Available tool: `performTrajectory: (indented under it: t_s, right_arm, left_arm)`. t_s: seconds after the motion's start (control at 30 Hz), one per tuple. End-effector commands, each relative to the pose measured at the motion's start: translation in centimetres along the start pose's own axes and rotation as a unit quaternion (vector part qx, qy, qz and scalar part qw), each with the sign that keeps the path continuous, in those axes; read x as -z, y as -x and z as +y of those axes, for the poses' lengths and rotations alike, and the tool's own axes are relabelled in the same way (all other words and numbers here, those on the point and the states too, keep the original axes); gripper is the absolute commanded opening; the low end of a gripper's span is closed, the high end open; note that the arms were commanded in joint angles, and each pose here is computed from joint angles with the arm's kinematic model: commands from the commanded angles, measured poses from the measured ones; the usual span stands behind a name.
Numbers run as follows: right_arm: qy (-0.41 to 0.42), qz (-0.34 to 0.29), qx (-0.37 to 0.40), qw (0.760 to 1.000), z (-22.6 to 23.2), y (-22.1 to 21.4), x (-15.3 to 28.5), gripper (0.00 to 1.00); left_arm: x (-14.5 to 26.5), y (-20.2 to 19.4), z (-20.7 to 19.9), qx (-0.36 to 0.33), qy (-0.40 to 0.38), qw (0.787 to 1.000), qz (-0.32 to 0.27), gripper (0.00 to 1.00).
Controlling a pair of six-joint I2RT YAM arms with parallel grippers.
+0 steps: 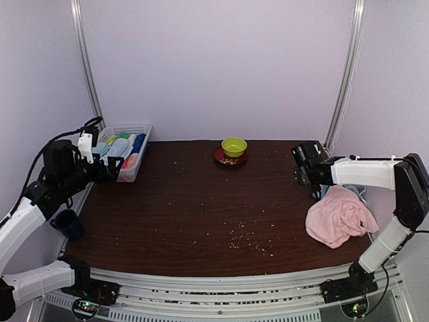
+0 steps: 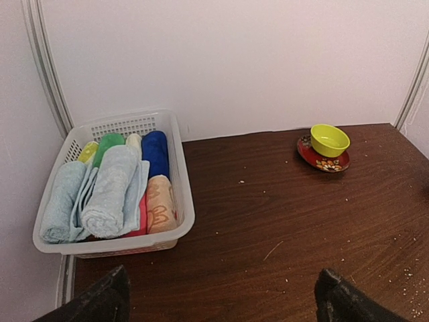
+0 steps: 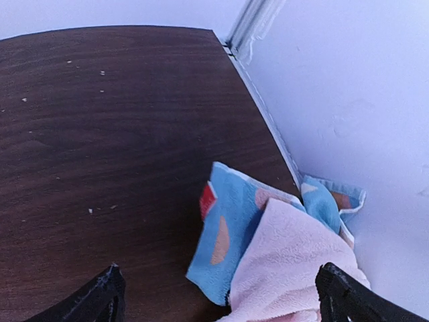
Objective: Roll the towels
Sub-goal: Pick up the towel from the towel pile.
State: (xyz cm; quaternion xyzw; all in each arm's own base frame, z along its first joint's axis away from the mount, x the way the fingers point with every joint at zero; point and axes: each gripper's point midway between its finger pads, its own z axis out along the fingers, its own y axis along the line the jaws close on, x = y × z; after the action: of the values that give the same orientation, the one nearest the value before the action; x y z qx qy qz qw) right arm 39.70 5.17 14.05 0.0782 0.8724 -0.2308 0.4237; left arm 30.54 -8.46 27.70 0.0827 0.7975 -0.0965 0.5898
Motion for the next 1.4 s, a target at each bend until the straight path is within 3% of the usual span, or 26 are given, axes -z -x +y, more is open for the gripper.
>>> performTrajectory:
  t_s: [0.0,0.27,0.5,0.6,0.73,1.0,1.07,1.13,1.2,1.3,1.37]
  right_arm:
    - [-0.012,-0.010,-0.100,0.995,-3.2,-1.2,-1.0,1.00]
    - [-0.035,0.050,-0.109,0.992,-3.4,-4.7,-5.0,1.00]
    - [-0.025,0.064,-0.107,0.992,-1.9,-5.0,-6.7,0.99]
    - [-0.034,0.069,-0.098,0.992,-1.9,-5.1,-7.1,0.91]
    - [-0.020,0.085,-0.088,0.992,-1.3,-5.6,-7.7,0.69]
    - [-0.017,0.103,-0.078,0.991,-0.8,-6.2,-8.5,0.67]
    - [-0.014,0.107,-0.073,0.992,-0.5,-6.3,-8.6,0.55]
    - [-0.012,0.106,-0.074,0.992,-0.5,-6.2,-8.6,0.35]
    - [-0.013,0.103,-0.075,0.992,-0.5,-6.1,-8.6,0.27]
    - [-0.012,0.095,-0.074,0.993,-0.5,-5.5,-8.3,0.03]
    - [-0.014,0.086,-0.064,0.994,-0.2,-4.9,-7.8,0.00]
  left_arm:
    - [0.3,1.3,-0.3,0.000,-0.008,1.000,-0.024,0.98]
    - [0.2,1.3,-0.4,0.000,-0.009,1.000,-0.022,0.98]
    - [0.1,1.2,-0.4,0.000,-0.011,1.000,-0.020,0.98]
    - [0.1,1.1,-0.4,0.000,-0.011,1.000,-0.019,0.98]
    - [0.1,1.2,-0.4,0.000,-0.011,1.000,-0.020,0.98]
    - [0.1,1.1,-0.4,0.000,-0.011,1.000,-0.020,0.98]
    - [0.1,1.2,-0.5,0.001,-0.012,1.000,-0.020,0.98]
    - [0.1,1.2,-0.5,0.000,-0.012,1.000,-0.020,0.98]
    - [0.1,1.1,-0.5,0.001,-0.013,1.000,-0.019,0.98]
    - [0.1,1.1,-0.5,0.001,-0.013,1.000,-0.019,0.98]
    - [0.0,1.1,-0.5,0.001,-0.012,1.000,-0.019,0.98]
